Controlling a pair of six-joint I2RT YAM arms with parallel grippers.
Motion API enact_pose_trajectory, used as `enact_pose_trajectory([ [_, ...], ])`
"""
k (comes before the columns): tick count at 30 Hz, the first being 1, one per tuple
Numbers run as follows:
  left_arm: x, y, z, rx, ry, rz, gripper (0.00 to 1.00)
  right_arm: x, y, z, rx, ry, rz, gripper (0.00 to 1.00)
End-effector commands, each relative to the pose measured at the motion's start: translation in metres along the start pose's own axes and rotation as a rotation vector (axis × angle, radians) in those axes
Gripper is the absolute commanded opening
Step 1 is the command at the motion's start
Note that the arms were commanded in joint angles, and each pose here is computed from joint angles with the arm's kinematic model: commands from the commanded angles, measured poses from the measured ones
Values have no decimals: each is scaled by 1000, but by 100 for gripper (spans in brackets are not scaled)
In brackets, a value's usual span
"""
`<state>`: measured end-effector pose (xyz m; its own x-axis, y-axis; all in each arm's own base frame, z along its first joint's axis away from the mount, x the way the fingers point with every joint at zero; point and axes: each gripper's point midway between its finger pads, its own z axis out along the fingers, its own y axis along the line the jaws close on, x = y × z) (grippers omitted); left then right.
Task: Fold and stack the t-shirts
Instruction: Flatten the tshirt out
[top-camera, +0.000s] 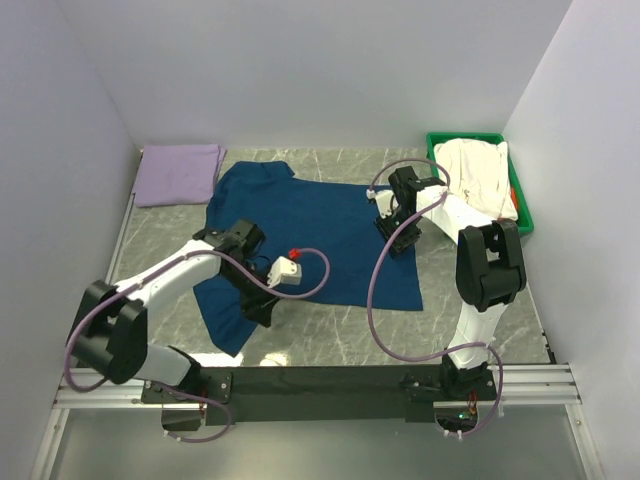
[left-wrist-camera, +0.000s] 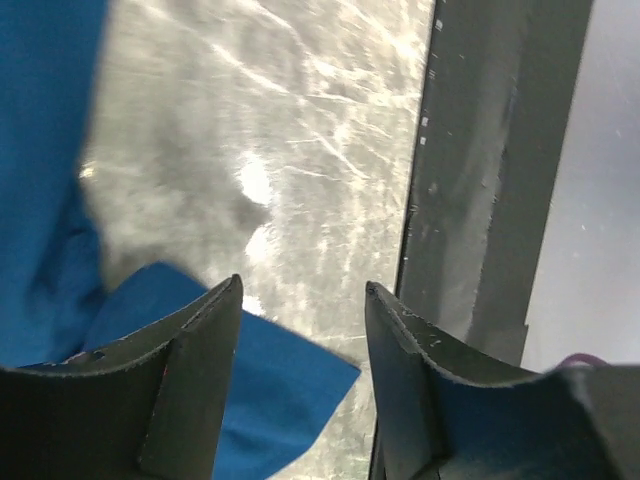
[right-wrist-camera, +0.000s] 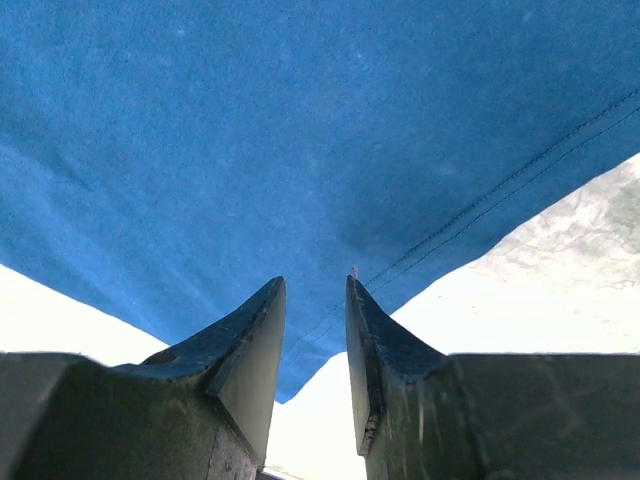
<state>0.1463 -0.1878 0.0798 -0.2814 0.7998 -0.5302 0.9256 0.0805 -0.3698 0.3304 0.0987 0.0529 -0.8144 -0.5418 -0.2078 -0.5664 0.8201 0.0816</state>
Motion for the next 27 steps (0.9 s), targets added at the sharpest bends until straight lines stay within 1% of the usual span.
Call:
enact_pose_trajectory([
  [1,-20,11,-26,-116,-69,30,57,-5,-4,-8,6,-9,2,38],
  [2,-20,22,-35,-156,-95,0,55,-5,-3,-8,2,-9,3,38],
  [4,-17,38,-46,-193,-123,-54,53,-3,0,-7,-13,6,7,37],
  [5,-9,51,-56,-229,-144,-110,50,-2,2,-7,-25,13,12,36],
  [8,11,66,-56,-240,-108,-184,45,7,11,-4,-53,40,21,34],
  [9,16,68,-54,-246,-90,-186,44,11,13,-4,-58,48,27,34],
  [11,16,69,-52,-249,-101,-182,47,15,18,-4,-70,57,26,34],
  [13,14,73,-48,-267,-111,-190,49,23,23,-3,-87,76,43,34],
  [17,14,77,-30,-278,-79,-188,49,39,25,11,-99,137,70,34],
  [19,21,81,-20,-295,-53,-197,48,45,24,22,-91,168,84,33],
  [23,32,85,3,-321,23,-200,43,44,15,35,-65,188,101,31],
  [25,43,88,11,-336,63,-233,42,39,9,41,-39,189,107,30],
  [27,46,87,20,-334,90,-225,37,32,2,47,-15,183,114,28],
])
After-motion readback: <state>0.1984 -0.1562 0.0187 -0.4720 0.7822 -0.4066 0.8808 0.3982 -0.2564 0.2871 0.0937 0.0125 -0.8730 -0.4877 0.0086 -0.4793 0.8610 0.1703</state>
